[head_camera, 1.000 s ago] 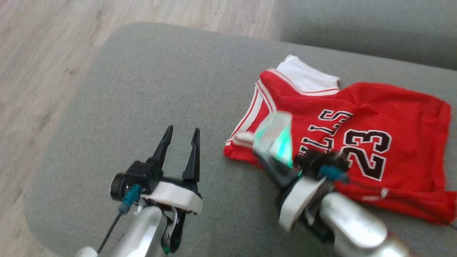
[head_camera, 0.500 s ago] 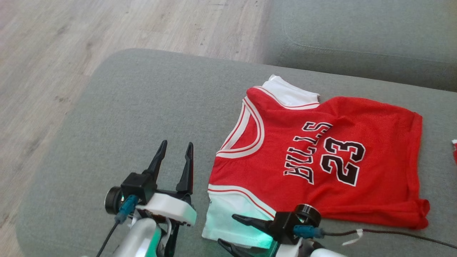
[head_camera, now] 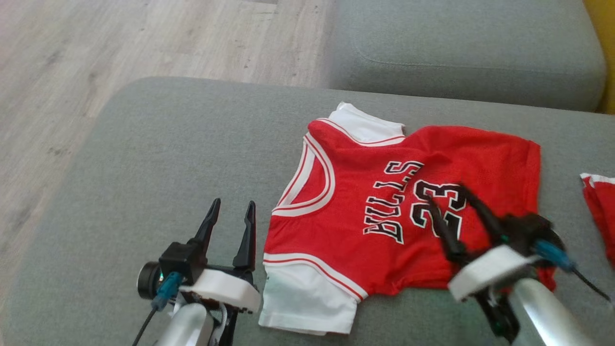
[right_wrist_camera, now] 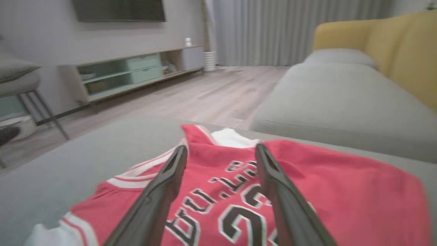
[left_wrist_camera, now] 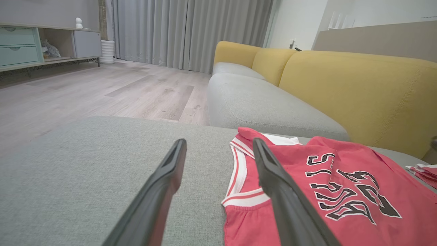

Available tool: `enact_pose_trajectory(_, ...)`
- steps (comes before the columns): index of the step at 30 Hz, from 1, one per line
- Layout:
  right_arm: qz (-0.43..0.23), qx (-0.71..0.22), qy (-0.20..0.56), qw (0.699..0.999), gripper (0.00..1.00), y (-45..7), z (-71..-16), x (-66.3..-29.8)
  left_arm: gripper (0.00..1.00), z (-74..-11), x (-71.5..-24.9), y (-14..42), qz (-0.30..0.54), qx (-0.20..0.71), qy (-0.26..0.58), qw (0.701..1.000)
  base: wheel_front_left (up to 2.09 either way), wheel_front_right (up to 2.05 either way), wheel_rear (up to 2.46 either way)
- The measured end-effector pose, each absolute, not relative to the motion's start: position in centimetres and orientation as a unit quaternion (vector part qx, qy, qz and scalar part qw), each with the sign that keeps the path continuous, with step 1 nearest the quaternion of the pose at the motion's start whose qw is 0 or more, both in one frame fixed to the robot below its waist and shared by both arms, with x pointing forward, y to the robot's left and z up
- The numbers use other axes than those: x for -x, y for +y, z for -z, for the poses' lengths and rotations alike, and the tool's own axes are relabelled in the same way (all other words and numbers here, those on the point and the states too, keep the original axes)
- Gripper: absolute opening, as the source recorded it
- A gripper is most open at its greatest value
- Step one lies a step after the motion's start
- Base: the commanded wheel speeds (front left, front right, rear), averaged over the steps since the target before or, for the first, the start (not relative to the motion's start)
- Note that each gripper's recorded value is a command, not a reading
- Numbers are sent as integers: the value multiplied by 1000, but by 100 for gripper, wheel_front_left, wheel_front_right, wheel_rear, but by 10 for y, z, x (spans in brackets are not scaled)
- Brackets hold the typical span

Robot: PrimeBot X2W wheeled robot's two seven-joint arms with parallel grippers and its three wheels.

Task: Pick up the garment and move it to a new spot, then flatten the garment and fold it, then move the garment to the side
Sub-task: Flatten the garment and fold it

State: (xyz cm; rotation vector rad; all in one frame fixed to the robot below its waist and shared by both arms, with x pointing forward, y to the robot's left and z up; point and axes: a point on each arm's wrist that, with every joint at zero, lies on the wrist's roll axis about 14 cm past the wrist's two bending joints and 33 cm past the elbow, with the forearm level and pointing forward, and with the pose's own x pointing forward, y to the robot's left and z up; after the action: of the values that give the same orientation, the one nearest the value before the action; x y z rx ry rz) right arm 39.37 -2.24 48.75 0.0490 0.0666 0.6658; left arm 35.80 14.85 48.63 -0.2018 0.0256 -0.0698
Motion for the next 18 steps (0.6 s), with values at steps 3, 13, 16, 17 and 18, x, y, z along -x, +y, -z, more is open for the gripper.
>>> enact_pose_trajectory(3,-239,-29,45,970,100,-66,-471,-398,100,-485,-360,145,40,102,15,994,0,0,0)
enact_pose_trajectory(13,-111,-42,66,991,100,-125,-447,-375,100,-471,-371,125,68,99,40,992,0,0,0)
enact_pose_trajectory(16,-101,-43,55,992,100,-130,-454,-378,100,-456,-373,119,77,93,65,991,0,0,0)
enact_pose_trajectory(17,-97,-43,57,993,100,-133,-454,-378,100,-449,-374,117,81,89,81,989,0,0,0)
enact_pose_trajectory(18,-94,-44,59,993,100,-135,-453,-378,100,-441,-376,114,86,85,101,988,0,0,0)
